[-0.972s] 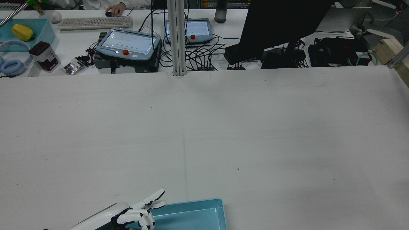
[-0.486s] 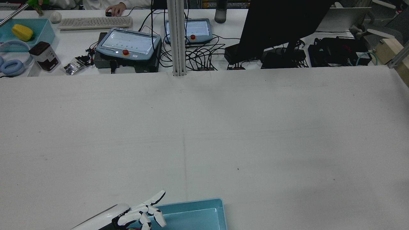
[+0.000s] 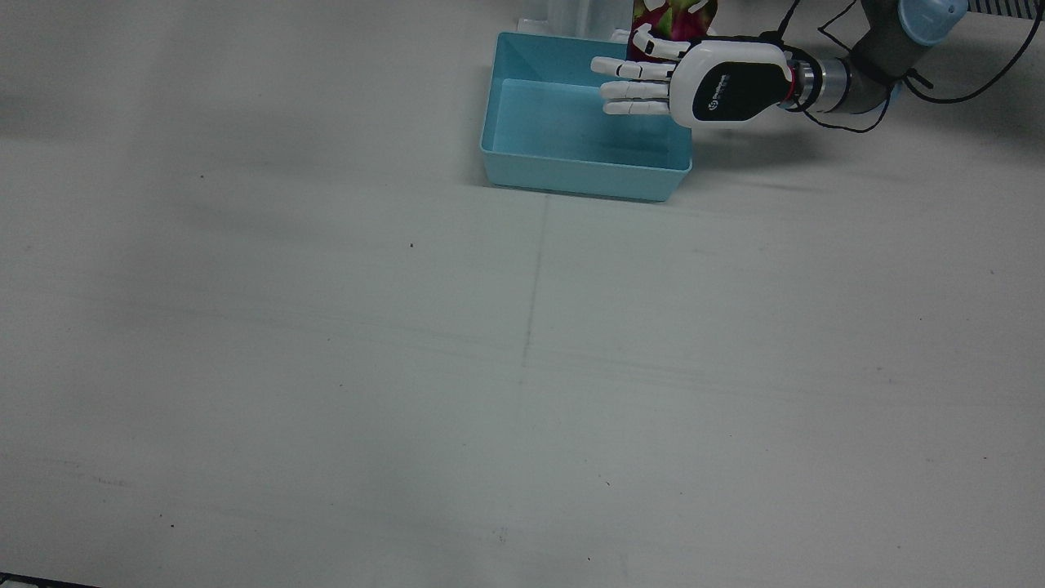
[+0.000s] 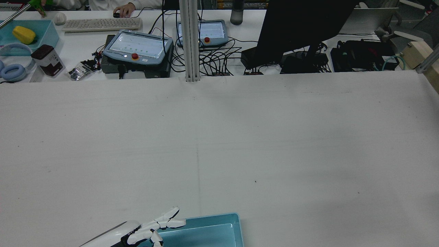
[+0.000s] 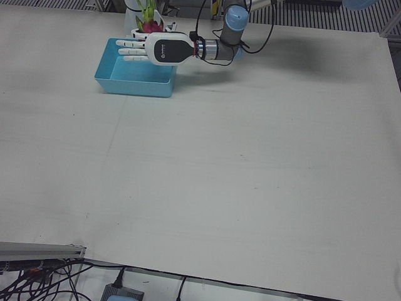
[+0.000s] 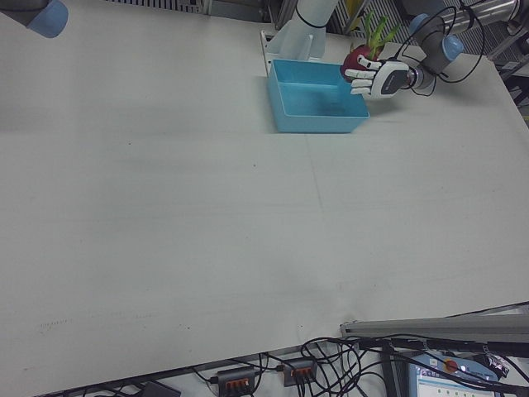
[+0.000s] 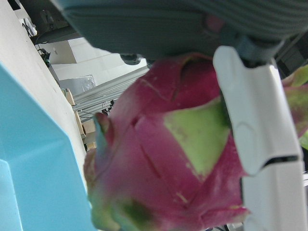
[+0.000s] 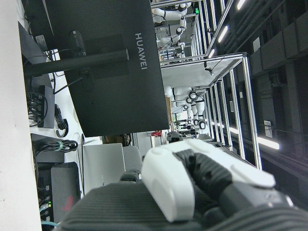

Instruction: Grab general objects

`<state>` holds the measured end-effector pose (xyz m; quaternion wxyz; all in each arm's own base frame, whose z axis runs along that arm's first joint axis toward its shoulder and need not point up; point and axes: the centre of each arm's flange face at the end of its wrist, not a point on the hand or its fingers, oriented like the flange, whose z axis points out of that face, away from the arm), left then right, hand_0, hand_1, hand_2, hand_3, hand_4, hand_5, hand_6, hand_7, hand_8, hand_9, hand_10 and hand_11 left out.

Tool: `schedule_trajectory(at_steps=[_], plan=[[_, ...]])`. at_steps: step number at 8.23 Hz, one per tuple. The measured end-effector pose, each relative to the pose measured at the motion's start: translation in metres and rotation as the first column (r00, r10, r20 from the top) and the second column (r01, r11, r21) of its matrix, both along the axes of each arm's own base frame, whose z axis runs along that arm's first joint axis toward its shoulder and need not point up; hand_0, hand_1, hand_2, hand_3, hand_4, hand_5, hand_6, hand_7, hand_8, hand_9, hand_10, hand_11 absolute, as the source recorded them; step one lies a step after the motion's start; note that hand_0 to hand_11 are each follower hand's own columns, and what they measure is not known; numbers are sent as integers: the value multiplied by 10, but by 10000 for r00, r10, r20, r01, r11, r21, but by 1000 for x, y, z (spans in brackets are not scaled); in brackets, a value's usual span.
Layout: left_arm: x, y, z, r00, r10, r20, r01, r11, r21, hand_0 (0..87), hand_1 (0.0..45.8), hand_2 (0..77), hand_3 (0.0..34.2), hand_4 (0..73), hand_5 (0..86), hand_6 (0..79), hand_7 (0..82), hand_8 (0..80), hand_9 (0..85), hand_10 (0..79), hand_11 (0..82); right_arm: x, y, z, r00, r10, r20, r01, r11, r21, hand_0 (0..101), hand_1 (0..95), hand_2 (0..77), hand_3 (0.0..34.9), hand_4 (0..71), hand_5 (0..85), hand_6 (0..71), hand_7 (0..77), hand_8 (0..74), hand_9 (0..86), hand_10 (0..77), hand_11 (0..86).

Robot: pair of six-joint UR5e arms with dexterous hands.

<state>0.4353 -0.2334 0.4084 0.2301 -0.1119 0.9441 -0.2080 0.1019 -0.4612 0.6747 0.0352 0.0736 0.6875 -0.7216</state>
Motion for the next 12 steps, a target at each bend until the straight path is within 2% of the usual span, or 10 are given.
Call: schedule_trajectory(at_steps=[1, 2, 3, 5, 6, 8, 9, 10, 11, 12], plan=[[1, 3, 0, 10000, 78, -13, -78, 10000, -13, 476, 0, 147, 0, 0, 693, 38, 98, 11, 27, 5, 16, 0, 0, 0, 10000, 0, 0, 0, 10000, 0, 0, 949, 774, 0, 0, 0, 0, 0, 0, 5, 0, 0], [2, 5, -1, 9999, 133, -33, -133, 9999, -9, 476, 0, 147, 0, 0, 693, 38, 98, 11, 27, 5, 16, 0, 0, 0, 10000, 0, 0, 0, 10000, 0, 0, 949, 774, 0, 0, 0, 0, 0, 0, 5, 0, 0], [3, 6, 0, 9999, 138, 16, -138, 9999, 3, 350, 0, 147, 0, 0, 693, 49, 98, 11, 16, 5, 16, 0, 0, 0, 10000, 0, 0, 0, 10000, 0, 0, 949, 774, 0, 0, 0, 0, 0, 0, 5, 0, 0], [4, 7, 0, 9999, 117, -62, -117, 9999, 41, 349, 0, 147, 0, 0, 693, 82, 147, 11, 16, 5, 11, 0, 0, 0, 10000, 0, 0, 0, 10000, 0, 0, 949, 774, 0, 0, 0, 0, 0, 0, 5, 0, 0], [4, 7, 0, 9999, 115, -100, -115, 9999, 47, 462, 0, 147, 0, 0, 693, 87, 191, 11, 16, 5, 11, 0, 0, 0, 10000, 0, 0, 0, 10000, 1, 0, 949, 774, 0, 0, 0, 0, 0, 0, 5, 0, 0], [5, 8, -2, 9997, 132, -189, -131, 9999, 56, 517, 0, 142, 13, 5, 687, 38, 153, 11, 16, 5, 11, 0, 0, 0, 10000, 0, 1, 0, 10000, 0, 0, 949, 774, 0, 0, 0, 0, 0, 0, 5, 0, 5], [0, 8, -1, 9990, 128, -419, -125, 9999, 83, 512, 0, 125, 104, 71, 524, 5, 87, 11, 11, 5, 11, 0, 0, 0, 10000, 0, 0, 0, 10000, 0, 0, 949, 774, 0, 0, 0, 0, 0, 0, 5, 0, 5], [-5, 9, 3, 9980, 108, -626, -100, 9999, 122, 490, 0, 125, 151, 55, 382, 5, 93, 11, 11, 5, 11, 0, 0, 0, 10000, 0, 0, 0, 10000, 0, 0, 949, 774, 0, 0, 0, 0, 0, 0, 5, 0, 5], [-8, 10, 5, 9972, 86, -748, -75, 9999, 150, 461, 0, 125, 185, 55, 213, 5, 38, 11, 11, 5, 11, 0, 0, 0, 10000, 0, 0, 0, 10000, 0, 0, 949, 774, 0, 0, 0, 0, 0, 0, 5, 0, 5], [-10, 10, 6, 9966, 59, -820, -47, 9999, 145, 461, 0, 125, 181, 55, 38, 0, 11, 11, 11, 5, 11, 0, 0, 0, 10000, 0, 0, 0, 10000, 0, 0, 949, 774, 0, 0, 0, 0, 0, 0, 5, 0, 5]])
